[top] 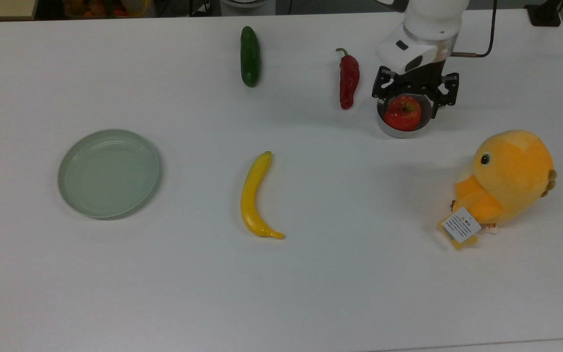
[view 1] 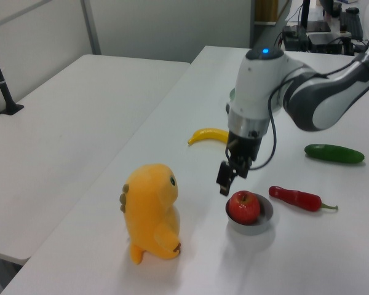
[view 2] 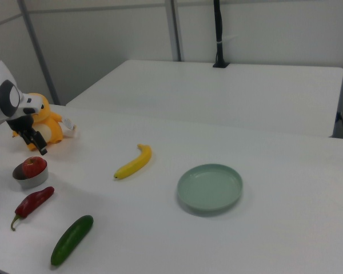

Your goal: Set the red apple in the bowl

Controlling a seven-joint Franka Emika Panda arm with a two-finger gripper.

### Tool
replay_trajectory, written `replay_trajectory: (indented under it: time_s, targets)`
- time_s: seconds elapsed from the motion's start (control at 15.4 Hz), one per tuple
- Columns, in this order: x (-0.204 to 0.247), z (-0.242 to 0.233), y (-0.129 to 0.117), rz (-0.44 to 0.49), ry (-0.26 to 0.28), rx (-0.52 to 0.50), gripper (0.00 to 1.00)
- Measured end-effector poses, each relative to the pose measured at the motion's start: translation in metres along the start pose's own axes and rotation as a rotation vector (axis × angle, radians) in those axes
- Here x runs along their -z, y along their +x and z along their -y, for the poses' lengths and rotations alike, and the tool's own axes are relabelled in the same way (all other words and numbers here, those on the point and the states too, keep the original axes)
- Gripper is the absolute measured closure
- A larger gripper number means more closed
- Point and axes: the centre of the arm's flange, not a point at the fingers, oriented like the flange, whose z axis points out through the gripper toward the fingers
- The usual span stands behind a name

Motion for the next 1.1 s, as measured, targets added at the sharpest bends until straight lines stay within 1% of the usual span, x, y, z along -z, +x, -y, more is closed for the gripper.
replay_trajectory:
  time_s: [0.06, 0.26, 0.45, 0.58, 0.71, 0.91, 1.04, 1.1]
  targets:
    - [0.011, -0.006, 0.006, -0.012, -0.004, -0.011, 0.00]
    - [0.044, -0.037, 0.022, -0.014, -0.069, -0.030, 0.00]
    - [0.062, -0.076, 0.033, 0.016, -0.152, 0.040, 0.00]
    - [0.068, -0.112, 0.045, 0.046, -0.209, 0.081, 0.00]
    - [0.075, -0.154, 0.059, 0.070, -0.251, 0.109, 0.00]
    - [0.087, -0.218, 0.078, 0.087, -0.279, 0.137, 0.00]
    - [0.095, -0.257, 0.088, 0.098, -0.273, 0.123, 0.00]
    - [0.099, -0.273, 0.092, 0.101, -0.261, 0.100, 0.00]
